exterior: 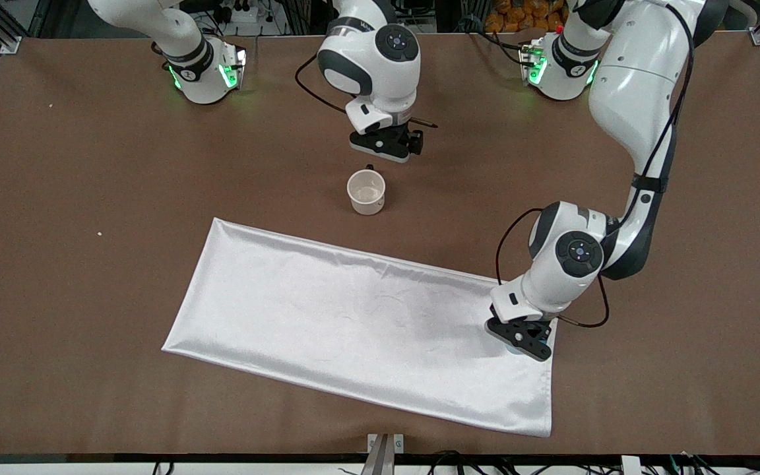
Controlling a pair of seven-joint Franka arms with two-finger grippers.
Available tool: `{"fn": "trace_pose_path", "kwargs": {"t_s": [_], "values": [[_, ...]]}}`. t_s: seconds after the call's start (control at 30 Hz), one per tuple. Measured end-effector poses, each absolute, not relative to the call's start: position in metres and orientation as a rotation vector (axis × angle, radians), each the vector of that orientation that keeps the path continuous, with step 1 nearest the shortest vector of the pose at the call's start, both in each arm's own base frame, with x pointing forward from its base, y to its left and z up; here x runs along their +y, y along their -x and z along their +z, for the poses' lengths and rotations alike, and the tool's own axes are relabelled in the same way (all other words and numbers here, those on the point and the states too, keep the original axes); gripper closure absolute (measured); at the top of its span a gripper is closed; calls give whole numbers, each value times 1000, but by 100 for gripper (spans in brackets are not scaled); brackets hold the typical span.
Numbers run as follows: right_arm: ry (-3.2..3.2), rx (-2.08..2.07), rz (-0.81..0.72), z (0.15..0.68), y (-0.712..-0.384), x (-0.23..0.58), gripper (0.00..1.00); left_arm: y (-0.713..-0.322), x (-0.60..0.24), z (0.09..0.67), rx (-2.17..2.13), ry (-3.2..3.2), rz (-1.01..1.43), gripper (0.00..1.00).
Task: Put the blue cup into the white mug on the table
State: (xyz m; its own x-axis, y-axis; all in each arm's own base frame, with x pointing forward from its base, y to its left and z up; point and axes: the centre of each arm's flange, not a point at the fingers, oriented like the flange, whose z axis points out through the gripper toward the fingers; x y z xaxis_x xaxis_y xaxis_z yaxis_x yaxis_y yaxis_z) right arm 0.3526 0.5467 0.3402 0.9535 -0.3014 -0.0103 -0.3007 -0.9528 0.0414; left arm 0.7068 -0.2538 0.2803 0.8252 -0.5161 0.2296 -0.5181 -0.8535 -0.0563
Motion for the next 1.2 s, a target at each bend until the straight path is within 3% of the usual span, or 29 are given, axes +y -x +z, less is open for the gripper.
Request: {"fn": "trace_pose_path", "kwargs": {"t_s": [0.2,0.33,0.6,0.83,1.2], "values": [[-3077,-348,-31,355,-389,519,0,-704,-252,318,-832,-3005,364,95],[-3087,-249,-126,365,-431,478,0,-696,-253,349,-822,-3019,317,95],[-3092,-75,-228,381,-522,356,0,-667,-280,404,-777,-3036,245,95],[-3111,98,-249,377,-587,229,0,-632,-341,415,-748,-3032,223,95],[-3103,47,-292,375,-619,101,0,-569,-436,400,-695,-3032,178,95]]}}
